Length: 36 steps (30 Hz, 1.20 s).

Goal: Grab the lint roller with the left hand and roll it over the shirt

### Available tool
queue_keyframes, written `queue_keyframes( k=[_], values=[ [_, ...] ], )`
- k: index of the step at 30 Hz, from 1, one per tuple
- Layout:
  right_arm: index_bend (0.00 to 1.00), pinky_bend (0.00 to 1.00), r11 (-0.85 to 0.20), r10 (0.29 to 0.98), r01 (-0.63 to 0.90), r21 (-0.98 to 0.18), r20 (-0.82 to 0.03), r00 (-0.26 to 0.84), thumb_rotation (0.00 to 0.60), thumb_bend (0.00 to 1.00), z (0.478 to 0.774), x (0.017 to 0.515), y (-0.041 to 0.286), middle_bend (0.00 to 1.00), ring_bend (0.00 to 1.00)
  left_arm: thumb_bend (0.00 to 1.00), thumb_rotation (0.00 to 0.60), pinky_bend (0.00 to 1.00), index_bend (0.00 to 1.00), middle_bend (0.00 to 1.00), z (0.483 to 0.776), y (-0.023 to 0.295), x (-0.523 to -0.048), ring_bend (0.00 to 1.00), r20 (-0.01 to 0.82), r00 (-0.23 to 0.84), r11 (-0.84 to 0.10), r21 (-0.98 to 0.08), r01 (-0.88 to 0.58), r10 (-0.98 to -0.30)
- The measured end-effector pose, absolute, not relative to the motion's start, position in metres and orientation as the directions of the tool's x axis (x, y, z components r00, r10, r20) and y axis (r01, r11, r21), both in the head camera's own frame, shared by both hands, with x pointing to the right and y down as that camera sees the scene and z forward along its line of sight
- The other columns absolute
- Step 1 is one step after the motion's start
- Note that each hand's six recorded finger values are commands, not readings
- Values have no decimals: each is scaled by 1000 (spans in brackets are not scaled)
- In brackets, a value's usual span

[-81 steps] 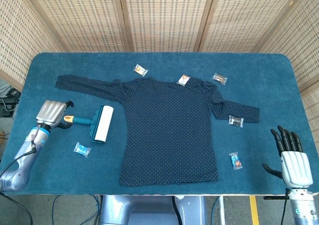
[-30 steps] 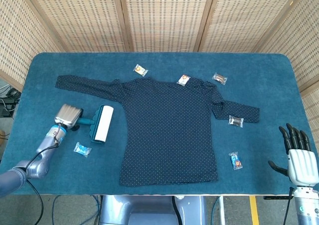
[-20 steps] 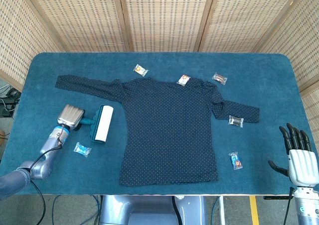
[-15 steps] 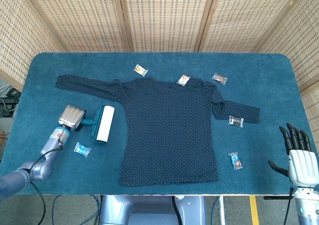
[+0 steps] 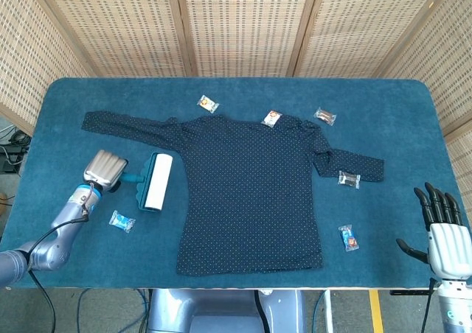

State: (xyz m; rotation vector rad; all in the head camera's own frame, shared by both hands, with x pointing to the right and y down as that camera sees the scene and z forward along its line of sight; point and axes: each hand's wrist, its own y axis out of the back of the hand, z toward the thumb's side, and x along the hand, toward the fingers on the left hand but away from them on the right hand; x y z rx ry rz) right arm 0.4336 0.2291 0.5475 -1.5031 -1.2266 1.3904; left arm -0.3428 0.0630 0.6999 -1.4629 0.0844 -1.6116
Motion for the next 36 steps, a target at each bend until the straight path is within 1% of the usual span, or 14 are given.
queue_keyframes(
  k=[9,14,18,20,27,36],
  values=[
    [0,0,-276,957,185,-943,-288,-38,600,137,546,434,229,0,0,877,600,695,850,863,677,46,-324,759,762,88,-594,-566,571,-641],
    [0,0,-281,955,197,-939,-294,-40,600,136,547,436,228,0,0,878,600,695,852,863,670,33,-307,759,767,39,-597,-530,603,-641],
    [0,0,-293,950,206,-934,-308,-43,600,137,550,438,228,0,0,878,600,695,853,863,667,24,-284,759,766,12,-579,-496,647,-643],
    [0,0,-298,948,212,-931,-314,-45,600,137,552,439,228,0,0,878,600,695,853,863,668,23,-271,759,767,11,-565,-482,670,-641],
    [0,0,-320,938,235,-918,-342,-57,600,137,560,446,227,0,0,878,600,695,853,864,689,22,-235,759,779,-21,-545,-418,727,-626],
    [0,0,-333,931,248,-910,-359,-65,600,137,565,449,225,0,0,878,600,695,853,863,702,19,-205,759,778,-15,-511,-398,761,-628]
  ],
)
